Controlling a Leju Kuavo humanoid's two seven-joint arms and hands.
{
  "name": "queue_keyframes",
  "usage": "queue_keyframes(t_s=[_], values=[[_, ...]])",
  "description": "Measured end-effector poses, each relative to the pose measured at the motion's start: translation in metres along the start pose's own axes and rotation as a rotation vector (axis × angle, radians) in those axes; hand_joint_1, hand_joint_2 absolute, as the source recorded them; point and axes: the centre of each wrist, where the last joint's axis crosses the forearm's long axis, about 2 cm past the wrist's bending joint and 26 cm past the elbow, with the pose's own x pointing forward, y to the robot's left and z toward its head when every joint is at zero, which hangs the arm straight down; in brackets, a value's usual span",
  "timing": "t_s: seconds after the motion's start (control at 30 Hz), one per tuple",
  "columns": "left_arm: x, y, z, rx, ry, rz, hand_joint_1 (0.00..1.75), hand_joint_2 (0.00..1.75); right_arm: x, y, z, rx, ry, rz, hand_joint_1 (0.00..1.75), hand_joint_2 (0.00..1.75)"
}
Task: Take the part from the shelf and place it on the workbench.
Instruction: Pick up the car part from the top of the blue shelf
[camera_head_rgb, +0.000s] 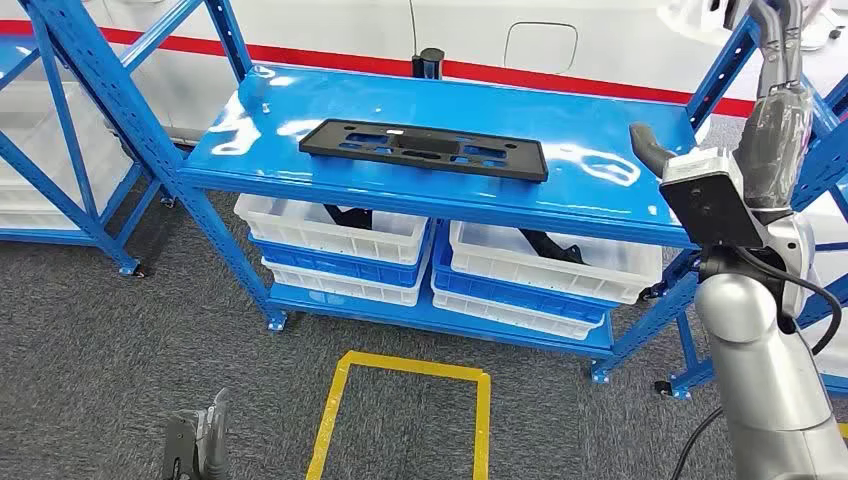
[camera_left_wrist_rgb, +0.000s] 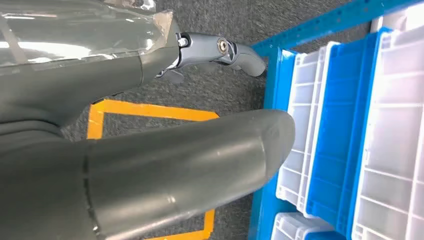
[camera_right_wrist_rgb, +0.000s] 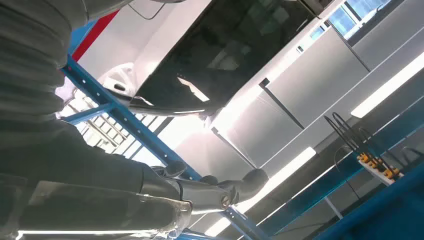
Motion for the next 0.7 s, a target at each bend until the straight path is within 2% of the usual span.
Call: queue_keyframes(t_s=[0.7], values=[[0.0007,0.0074,-0.0073,0.003,0.014,-0.026,0.0,0.0,0.0013,0.0023,0.0062,0.003,-0.005,-0.01,0.0,1.75]])
